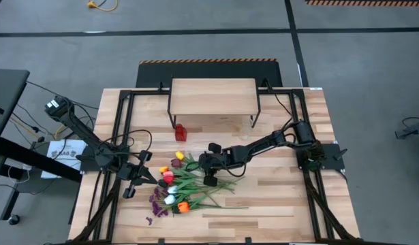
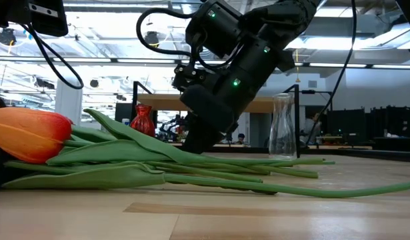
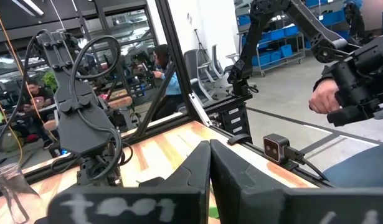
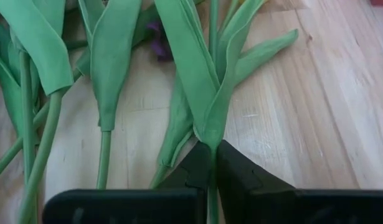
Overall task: Pick and place flowers into a vace then onto a shelf
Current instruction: Put the pink flower into the transparent vase
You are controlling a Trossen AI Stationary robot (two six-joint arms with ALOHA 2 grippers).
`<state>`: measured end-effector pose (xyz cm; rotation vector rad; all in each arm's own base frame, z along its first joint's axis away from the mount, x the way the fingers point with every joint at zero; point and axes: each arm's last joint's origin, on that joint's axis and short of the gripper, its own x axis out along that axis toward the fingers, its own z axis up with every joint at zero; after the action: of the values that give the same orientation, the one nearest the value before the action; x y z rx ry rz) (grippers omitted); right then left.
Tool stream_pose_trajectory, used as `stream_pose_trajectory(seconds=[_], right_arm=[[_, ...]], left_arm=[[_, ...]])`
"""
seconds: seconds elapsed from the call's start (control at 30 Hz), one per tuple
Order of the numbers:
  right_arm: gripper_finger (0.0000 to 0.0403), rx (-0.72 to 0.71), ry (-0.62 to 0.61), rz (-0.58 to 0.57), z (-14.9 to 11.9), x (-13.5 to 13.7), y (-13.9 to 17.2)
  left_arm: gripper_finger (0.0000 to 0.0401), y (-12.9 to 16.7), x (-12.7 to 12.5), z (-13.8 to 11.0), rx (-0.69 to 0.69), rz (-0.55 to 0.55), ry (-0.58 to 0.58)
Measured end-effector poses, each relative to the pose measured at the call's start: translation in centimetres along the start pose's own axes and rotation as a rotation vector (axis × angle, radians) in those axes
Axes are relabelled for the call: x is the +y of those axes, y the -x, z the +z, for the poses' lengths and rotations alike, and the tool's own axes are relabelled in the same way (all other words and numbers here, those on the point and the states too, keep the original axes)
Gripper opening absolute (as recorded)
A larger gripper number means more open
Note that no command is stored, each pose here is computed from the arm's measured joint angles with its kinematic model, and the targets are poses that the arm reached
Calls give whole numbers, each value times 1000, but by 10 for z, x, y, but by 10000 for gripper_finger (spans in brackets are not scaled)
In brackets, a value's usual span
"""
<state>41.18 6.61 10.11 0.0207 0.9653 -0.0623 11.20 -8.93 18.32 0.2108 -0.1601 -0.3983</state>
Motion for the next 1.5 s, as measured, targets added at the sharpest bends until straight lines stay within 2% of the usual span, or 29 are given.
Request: stream_pose_trajectory(seconds=[0.3,0.5,0.93,1.3,1.5], right_arm=[[3,36,22,5,0,6,15],[2,68,38,7,2,11,42],[1,-97,87,-81,20,32,108],[1,-309,184,-264,29,51,173],[0,-481,115,-504,37,52,204]], left_arm=[[0,0,0,0,0,0,1],[0,0,0,0,0,1,1],[0,0,0,0,0,0,-4],[0,0,0,1,-6,10,-33],[0,0,0,1,-6,10,-44]])
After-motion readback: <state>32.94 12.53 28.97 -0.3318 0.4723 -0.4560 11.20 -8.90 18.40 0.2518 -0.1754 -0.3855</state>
